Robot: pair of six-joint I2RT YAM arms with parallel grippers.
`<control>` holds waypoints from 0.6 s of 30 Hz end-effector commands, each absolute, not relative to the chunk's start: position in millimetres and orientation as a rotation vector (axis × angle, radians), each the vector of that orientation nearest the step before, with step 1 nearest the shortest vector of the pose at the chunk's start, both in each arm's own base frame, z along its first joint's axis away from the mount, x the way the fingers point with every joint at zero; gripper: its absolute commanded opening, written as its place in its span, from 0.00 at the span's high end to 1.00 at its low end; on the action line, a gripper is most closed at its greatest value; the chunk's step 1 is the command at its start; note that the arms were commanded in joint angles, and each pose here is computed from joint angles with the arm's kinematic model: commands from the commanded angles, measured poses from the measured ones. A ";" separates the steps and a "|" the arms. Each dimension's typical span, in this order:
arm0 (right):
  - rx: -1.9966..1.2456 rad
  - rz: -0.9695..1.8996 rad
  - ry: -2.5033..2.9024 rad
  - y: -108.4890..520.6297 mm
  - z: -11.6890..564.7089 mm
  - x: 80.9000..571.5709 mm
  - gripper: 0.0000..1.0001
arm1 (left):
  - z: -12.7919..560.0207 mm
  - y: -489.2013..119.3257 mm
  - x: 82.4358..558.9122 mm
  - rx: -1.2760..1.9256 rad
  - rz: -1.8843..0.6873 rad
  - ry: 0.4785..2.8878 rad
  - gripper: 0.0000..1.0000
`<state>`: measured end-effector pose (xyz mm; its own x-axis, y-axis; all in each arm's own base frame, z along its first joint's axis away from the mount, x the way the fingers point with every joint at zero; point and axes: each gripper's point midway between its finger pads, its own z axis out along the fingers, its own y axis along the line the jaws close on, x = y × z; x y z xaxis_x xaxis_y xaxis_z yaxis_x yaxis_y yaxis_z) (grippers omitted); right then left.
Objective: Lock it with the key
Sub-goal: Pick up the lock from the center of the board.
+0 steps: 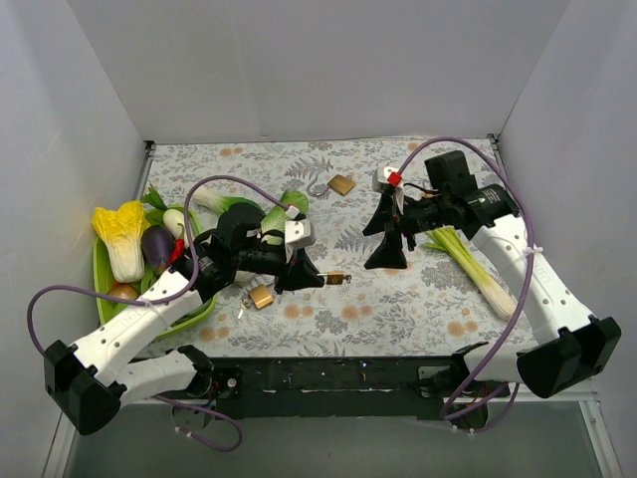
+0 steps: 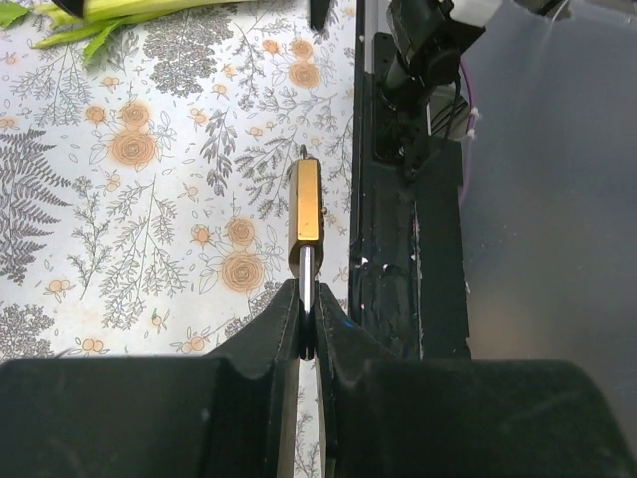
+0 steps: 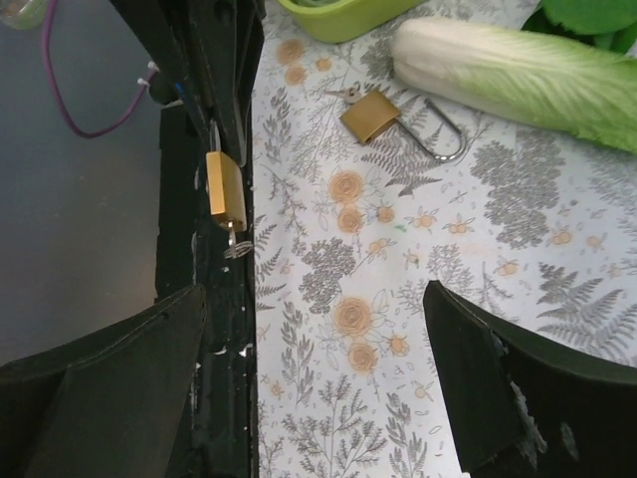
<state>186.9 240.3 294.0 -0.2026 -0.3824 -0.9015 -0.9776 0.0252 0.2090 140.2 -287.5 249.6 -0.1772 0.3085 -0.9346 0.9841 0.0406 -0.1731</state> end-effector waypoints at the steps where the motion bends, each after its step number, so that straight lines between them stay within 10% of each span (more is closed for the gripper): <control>1: -1.478 1.279 1.584 249.3 291.4 164.7 0.03 | 286.7 -295.5 142.4 1.291 -1.266 1.515 1.00; 8: -1.585 1.322 1.530 268.2 283.9 145.6 0.07 | 295.0 -302.2 148.0 1.258 -1.291 1.511 1.00; 18: -1.635 1.356 1.551 287.2 272.8 137.0 0.43 | 296.2 -307.0 153.0 1.225 -1.314 1.530 1.00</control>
